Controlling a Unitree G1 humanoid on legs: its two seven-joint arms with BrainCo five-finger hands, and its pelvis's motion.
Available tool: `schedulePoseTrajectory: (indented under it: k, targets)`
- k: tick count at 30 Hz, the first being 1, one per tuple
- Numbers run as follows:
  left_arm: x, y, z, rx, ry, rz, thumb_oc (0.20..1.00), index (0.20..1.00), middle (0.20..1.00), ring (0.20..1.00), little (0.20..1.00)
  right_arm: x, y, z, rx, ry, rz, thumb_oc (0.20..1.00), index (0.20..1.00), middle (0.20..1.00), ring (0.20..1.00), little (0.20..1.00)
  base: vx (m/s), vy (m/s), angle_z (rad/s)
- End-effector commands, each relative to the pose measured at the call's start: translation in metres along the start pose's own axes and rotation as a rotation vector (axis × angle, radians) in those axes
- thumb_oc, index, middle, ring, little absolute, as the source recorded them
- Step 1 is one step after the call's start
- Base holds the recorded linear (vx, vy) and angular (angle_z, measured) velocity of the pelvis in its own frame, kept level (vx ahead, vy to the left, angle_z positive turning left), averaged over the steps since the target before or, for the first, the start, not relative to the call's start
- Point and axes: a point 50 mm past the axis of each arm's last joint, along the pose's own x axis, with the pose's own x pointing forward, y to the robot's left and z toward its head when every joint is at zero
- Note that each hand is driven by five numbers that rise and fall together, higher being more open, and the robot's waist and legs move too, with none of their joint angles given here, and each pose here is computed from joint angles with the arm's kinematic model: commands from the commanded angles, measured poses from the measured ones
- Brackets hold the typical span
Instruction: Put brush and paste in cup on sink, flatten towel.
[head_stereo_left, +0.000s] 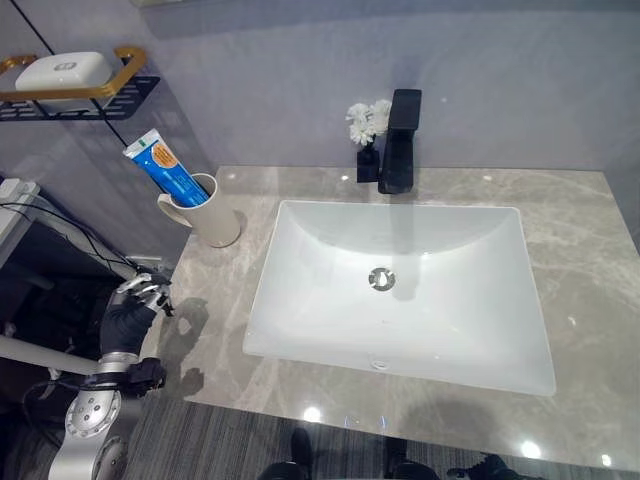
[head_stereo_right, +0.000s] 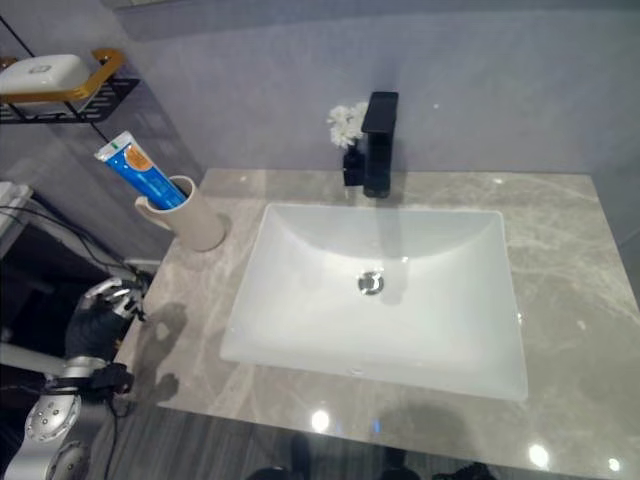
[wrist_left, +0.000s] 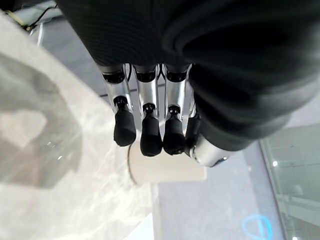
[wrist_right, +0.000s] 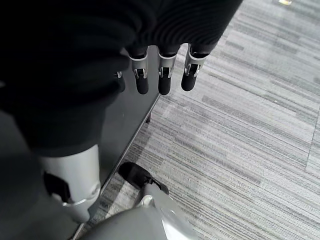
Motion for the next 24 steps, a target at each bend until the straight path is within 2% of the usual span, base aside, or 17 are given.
schedulePoseTrajectory:
  k: [1, 12, 14, 24]
  targets:
    - [0.006, 0.009, 0.014, 0.029, -0.052, 0.006, 0.200, 0.200, 0.200, 0.200, 0.200, 0.001, 0.004, 0.014, -0.049, -0.036, 0.017, 1.000, 1.000, 1.000, 1.000, 1.000, 0.02, 0.026, -0.10]
    - [0.027, 0.022, -0.011, 0.045, 0.018, 0.135, 0.200, 0.200, 0.200, 0.200, 0.200, -0.001, 0.004, -0.010, -0.088, 0.052, 0.025, 1.000, 1.000, 1.000, 1.000, 1.000, 0.01, 0.012, -0.10]
    - [0.036, 0.019, -0.026, -0.041, 0.062, 0.191, 0.200, 0.200, 0.200, 0.200, 0.200, -0.001, 0.002, -0.012, -0.104, 0.065, 0.006, 1.000, 1.000, 1.000, 1.000, 1.000, 0.02, 0.007, -0.12]
    - [0.057, 0.035, -0.017, 0.001, 0.035, 0.304, 0.200, 0.200, 0.200, 0.200, 0.200, -0.001, 0.011, 0.000, -0.114, 0.008, 0.040, 1.000, 1.000, 1.000, 1.000, 1.000, 0.01, -0.010, -0.24]
